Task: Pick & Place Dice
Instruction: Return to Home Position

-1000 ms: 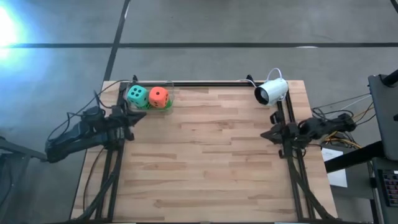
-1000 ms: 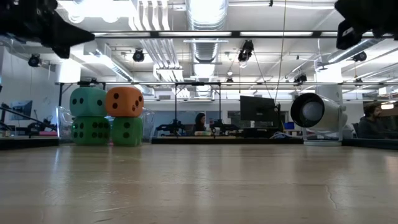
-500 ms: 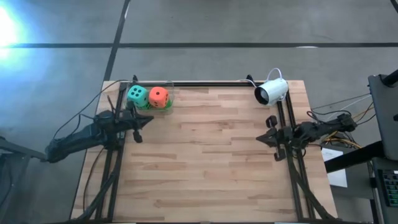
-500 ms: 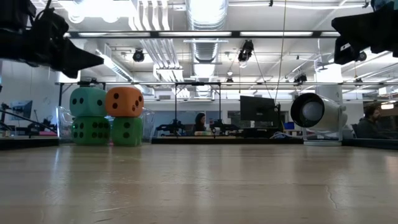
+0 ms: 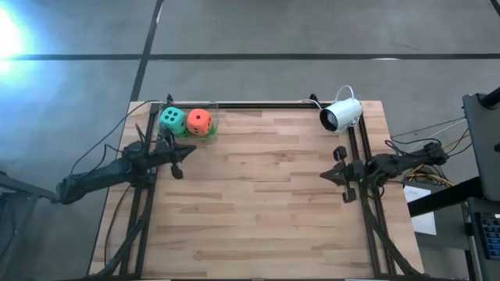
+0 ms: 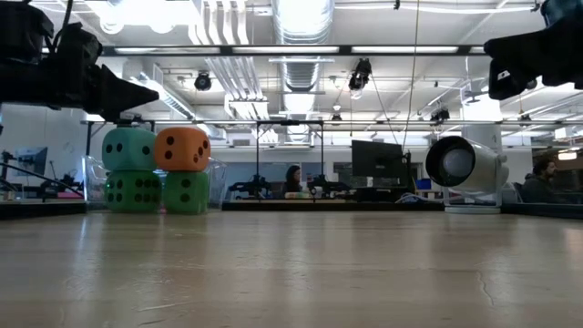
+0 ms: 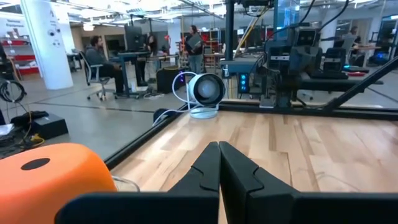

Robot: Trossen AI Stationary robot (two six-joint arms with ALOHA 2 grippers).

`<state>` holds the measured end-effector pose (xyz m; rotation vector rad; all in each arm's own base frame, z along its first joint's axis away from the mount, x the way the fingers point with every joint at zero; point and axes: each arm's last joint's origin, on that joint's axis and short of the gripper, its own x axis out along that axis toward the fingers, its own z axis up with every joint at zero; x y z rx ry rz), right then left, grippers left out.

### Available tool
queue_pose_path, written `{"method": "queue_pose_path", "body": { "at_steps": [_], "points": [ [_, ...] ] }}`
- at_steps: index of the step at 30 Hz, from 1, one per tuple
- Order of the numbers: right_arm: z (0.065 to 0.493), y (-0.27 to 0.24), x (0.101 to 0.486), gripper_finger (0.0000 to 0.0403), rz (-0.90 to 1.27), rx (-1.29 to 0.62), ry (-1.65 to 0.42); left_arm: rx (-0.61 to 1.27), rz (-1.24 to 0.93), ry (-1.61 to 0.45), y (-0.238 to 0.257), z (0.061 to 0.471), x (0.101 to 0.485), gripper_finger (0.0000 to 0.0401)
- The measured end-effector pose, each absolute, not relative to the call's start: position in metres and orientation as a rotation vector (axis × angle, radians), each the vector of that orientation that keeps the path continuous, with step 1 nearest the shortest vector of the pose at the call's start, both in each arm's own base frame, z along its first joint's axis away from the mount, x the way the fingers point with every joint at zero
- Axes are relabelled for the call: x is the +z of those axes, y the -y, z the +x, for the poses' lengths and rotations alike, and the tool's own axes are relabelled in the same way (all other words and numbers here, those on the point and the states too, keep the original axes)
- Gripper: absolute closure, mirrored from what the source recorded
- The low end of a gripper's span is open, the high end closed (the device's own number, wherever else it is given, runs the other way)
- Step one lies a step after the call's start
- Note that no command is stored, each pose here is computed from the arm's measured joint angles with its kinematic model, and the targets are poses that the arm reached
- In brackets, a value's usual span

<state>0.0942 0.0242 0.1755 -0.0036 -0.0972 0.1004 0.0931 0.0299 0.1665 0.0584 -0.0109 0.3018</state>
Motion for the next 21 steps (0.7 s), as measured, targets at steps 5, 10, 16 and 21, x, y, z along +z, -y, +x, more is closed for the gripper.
{"method": "queue_pose_path", "body": {
  "at_steps": [5,10,16,21],
  "points": [
    [0.0941,-0.0241,0.1757,0.0394,-0.029,0.099,0.101,0.299,0.056,0.011,-0.0298,0.0932,0.1665,0.0395],
    [0.0941,-0.0241,0.1757,0.0394,-0.061,0.098,0.102,0.299,0.055,0.011,-0.0298,0.0932,0.1663,0.039],
    [0.0941,-0.0241,0.1757,0.0394,-0.055,0.098,0.102,0.299,0.055,0.01,-0.0298,0.0932,0.1662,0.039],
    [0.0941,-0.0241,0.1757,0.0394,-0.055,0.098,0.102,0.299,0.055,0.011,-0.0299,0.0932,0.1662,0.039]
  ]
}}
